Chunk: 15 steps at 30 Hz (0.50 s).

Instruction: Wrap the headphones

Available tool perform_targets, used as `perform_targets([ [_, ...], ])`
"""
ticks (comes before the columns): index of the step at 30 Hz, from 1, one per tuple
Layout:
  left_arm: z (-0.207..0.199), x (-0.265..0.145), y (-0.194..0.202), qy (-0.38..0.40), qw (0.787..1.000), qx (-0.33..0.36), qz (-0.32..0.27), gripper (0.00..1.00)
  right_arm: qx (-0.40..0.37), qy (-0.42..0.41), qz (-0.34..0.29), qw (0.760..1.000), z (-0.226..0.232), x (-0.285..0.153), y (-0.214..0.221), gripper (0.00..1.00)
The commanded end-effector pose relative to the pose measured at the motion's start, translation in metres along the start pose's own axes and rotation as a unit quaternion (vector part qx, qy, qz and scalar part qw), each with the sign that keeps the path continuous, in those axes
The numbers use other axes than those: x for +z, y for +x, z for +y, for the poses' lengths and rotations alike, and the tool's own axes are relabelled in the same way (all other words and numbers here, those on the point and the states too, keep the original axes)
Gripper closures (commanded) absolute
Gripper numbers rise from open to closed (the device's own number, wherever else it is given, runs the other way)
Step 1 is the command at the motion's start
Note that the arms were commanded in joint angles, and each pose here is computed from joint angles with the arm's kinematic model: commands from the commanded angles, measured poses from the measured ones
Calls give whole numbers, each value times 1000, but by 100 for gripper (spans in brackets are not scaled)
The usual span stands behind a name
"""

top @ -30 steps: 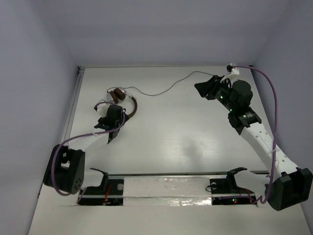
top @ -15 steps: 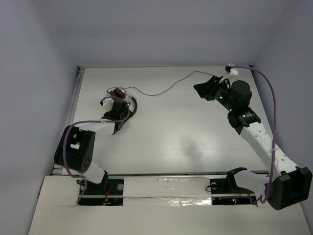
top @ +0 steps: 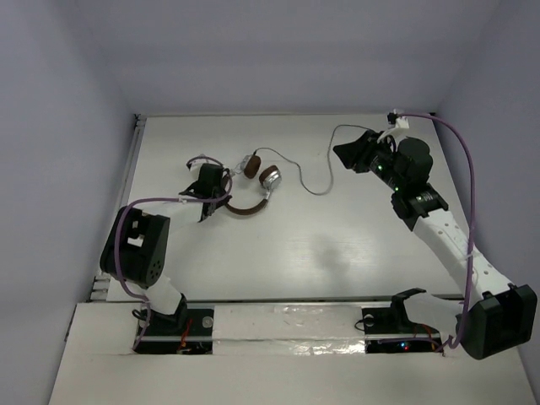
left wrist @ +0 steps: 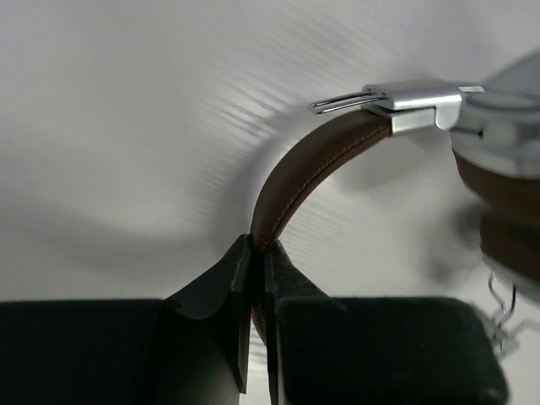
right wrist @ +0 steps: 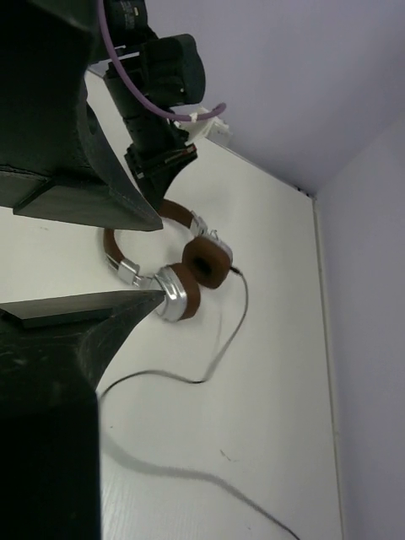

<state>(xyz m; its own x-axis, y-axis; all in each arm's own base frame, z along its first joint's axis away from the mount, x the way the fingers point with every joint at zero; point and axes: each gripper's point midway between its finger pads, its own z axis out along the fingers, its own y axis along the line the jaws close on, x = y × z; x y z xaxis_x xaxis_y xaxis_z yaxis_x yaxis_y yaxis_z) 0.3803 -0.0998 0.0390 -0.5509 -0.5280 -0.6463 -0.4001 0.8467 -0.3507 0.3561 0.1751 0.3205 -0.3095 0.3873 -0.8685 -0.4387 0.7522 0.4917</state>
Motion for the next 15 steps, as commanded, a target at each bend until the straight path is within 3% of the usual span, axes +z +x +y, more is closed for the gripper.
perform_targets([
  [1, -39, -2, 11, 70, 991, 93, 59, 100, 1, -19, -19, 1000, 6, 6, -8, 60],
  [3, -43, 1, 16, 40, 982, 170, 77, 100, 6, -2, -12, 1000, -1, 9, -5, 60],
  [7, -49, 4, 4, 23, 978, 195, 67, 100, 9, 12, -13, 1000, -7, 11, -4, 60],
  [10, -60, 9, -17, 7, 977, 209, 46, 80, 7, 12, -16, 1000, -6, 8, -7, 60],
  [11, -62, 11, -21, 4, 976, 213, 43, 64, 4, 18, -20, 1000, -7, 7, -9, 60],
  [12, -66, 11, -30, -1, 976, 215, 37, 57, 3, 20, -20, 1000, -8, 5, -9, 60],
  [15, -75, 0, -39, 18, 980, 196, 20, 43, -1, 22, -24, 999, -7, 4, -11, 60],
])
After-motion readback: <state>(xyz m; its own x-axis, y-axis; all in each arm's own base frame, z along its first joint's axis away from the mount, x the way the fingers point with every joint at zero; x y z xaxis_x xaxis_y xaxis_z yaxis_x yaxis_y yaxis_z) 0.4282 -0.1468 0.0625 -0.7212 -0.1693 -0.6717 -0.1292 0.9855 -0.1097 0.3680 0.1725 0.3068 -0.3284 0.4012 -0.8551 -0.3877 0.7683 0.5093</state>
